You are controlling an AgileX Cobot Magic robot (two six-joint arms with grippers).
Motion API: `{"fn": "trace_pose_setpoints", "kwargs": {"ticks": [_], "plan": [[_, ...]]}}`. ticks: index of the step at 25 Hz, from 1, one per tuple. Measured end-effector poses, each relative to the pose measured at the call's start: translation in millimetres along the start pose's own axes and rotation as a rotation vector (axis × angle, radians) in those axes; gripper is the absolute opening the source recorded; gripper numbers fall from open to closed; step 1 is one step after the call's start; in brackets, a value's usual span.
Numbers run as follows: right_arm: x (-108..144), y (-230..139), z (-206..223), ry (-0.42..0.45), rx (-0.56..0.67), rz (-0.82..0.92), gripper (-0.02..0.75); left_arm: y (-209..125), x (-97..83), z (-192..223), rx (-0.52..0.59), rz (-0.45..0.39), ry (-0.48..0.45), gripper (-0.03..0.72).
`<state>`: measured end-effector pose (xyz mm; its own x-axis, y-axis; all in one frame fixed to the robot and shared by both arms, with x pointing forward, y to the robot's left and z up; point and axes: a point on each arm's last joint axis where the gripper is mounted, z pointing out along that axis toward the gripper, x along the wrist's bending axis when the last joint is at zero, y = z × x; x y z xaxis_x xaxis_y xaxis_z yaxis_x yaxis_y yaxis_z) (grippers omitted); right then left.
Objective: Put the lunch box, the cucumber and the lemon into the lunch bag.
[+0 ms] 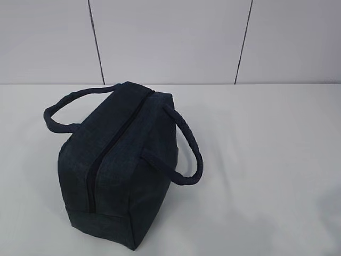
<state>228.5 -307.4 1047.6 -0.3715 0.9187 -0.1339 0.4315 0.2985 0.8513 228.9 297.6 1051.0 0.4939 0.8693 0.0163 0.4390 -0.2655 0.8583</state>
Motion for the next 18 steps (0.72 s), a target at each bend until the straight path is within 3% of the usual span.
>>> {"fn": "trace_pose_setpoints", "kwargs": {"ticks": [13, 18], "plan": [[-0.2, 0.2, 0.0, -0.002, -0.002, 0.001, 0.356, 0.6, 0.2, 0.5, -0.009, 0.0, 0.003, 0.243], [0.1, 0.2, -0.1, -0.023, 0.001, 0.013, 0.356, 0.9, -0.2, 1.0, -0.007, -0.042, 0.076, 0.243]]}}
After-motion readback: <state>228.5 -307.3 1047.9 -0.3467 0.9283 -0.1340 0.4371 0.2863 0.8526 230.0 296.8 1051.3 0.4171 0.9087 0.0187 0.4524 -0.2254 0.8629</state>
